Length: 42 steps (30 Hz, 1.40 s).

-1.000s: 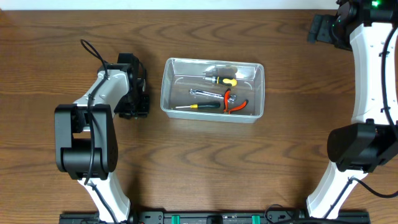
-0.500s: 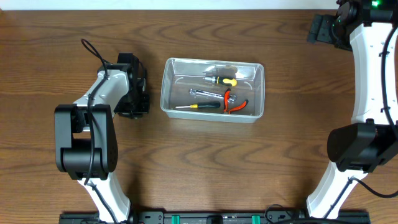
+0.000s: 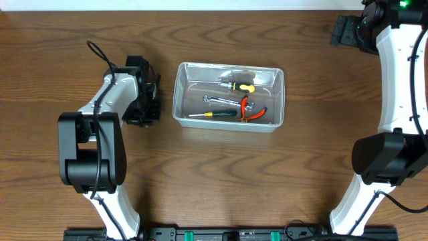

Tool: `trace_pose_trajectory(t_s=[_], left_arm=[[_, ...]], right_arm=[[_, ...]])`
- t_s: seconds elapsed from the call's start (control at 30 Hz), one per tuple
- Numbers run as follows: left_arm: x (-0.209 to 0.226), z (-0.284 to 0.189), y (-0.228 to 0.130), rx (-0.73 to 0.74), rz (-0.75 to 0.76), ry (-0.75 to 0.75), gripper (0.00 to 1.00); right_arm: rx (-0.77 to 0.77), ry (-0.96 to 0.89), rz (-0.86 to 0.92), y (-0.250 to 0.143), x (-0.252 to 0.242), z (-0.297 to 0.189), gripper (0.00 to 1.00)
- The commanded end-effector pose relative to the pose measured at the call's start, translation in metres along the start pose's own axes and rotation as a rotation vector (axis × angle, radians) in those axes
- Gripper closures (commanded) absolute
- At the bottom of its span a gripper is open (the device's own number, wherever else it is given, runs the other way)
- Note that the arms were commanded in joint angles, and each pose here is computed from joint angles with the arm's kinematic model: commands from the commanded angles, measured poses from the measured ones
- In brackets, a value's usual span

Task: Pack container
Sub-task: 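Close the left gripper on the tool's shaft and lift it, then carry the tool into the container and open the left gripper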

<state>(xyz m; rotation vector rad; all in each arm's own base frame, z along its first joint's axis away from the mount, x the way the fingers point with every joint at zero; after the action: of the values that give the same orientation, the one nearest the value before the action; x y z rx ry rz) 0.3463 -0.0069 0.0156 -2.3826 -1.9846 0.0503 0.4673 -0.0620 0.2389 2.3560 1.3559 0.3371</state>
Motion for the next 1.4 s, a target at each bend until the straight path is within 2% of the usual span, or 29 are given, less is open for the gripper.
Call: trace_pose_trajectory(t_s=[0.0, 0.33, 0.7, 1.13, 1.27, 1.37], left_arm=[[0.014, -0.045, 0.022, -0.129, -0.029, 0.022, 0.94], [0.020, -0.150, 0.035, -0.430, -0.037, 0.072, 0.94], [-0.073, -0.231, 0.032, -0.725, 0.426, -0.072, 0.94], [-0.168, -0.223, 0.020, -0.735, 0.982, -0.050, 0.94], [-0.185, -0.207, 0.021, -0.696, 1.084, -0.054, 0.94], [-0.189, -0.189, 0.024, -0.647, 1.090, -0.072, 0.94]], right_arm=[[-0.012, 0.002, -0.012, 0.002, 0.000, -0.005, 0.01], [-0.012, 0.002, -0.012, 0.002, 0.000, -0.005, 0.01], [-0.012, 0.002, -0.012, 0.002, 0.000, -0.005, 0.01], [-0.012, 0.002, -0.012, 0.002, 0.000, -0.005, 0.01], [-0.012, 0.002, -0.012, 0.002, 0.000, -0.005, 0.01], [-0.012, 0.002, -0.012, 0.002, 0.000, -0.005, 0.01]])
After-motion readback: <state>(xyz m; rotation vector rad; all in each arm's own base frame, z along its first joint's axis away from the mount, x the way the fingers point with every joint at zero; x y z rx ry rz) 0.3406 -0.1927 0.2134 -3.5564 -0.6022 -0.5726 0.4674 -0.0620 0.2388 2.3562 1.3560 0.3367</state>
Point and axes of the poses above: each gripper's point midway between its finger pads, its own z axis out along the fingers, its own x axis along the line the jaws close on, y = z × x, the point moved 1 cm from there along -z, back along the fingers, and after that the axes turned 10 degrees about z, right-handed, at the moved point
